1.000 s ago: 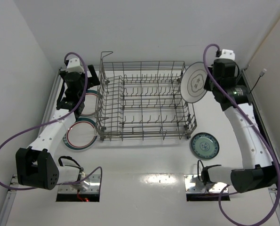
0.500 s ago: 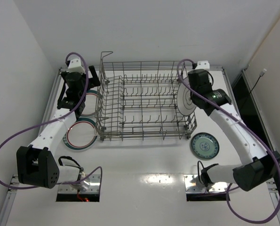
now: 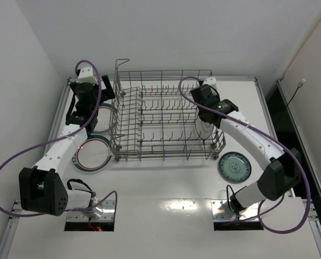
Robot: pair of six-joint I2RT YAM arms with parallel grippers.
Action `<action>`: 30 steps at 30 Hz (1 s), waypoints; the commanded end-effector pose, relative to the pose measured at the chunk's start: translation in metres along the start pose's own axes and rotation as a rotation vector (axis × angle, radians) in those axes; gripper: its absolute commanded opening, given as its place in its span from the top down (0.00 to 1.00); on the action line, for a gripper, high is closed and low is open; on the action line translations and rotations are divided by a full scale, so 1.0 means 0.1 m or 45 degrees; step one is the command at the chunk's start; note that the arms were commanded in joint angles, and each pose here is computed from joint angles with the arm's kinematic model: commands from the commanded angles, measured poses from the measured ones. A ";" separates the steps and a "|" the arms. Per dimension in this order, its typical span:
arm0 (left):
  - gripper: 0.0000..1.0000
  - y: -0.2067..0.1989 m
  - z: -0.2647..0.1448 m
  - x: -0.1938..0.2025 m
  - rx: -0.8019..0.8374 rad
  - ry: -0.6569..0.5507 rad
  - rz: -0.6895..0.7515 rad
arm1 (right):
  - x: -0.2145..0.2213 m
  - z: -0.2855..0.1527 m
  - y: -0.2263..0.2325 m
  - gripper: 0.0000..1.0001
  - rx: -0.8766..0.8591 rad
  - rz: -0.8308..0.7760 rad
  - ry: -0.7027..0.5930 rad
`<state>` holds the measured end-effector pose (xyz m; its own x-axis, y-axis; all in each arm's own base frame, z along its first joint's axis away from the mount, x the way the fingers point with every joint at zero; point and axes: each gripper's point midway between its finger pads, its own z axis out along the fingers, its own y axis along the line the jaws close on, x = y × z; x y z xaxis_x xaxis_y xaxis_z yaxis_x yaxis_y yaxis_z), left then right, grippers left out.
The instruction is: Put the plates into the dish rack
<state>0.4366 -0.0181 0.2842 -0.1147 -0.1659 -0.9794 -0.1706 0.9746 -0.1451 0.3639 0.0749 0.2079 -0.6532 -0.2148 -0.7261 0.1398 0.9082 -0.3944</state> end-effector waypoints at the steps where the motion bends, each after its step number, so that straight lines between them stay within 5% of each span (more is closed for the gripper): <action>1: 0.00 -0.05 0.00 -0.19 0.011 -0.064 -0.019 | -0.03 0.00 0.01 1.00 0.024 0.059 -0.004; 6: 0.00 -0.03 -0.02 -0.20 0.000 -0.066 -0.020 | 0.01 -0.01 0.14 0.73 -0.085 0.101 0.042; 16: 0.00 -0.01 -0.06 -0.28 -0.008 -0.090 -0.015 | -0.18 -0.35 -0.46 0.56 -0.103 0.251 0.036; 23: 0.00 0.01 -0.09 -0.31 -0.018 -0.103 -0.019 | 0.53 -0.12 -1.28 0.27 -0.068 0.595 0.203; 30: 0.00 -0.01 -0.09 -0.31 -0.006 -0.101 -0.030 | 0.98 0.30 -1.38 0.00 -0.100 0.776 0.412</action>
<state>0.4348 -0.0134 0.2839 -0.1148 -0.1644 -0.9797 -0.1961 0.9705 -0.1399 0.2940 -0.0840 0.1969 -0.6552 0.3691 -0.6592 0.5069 0.8617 -0.0214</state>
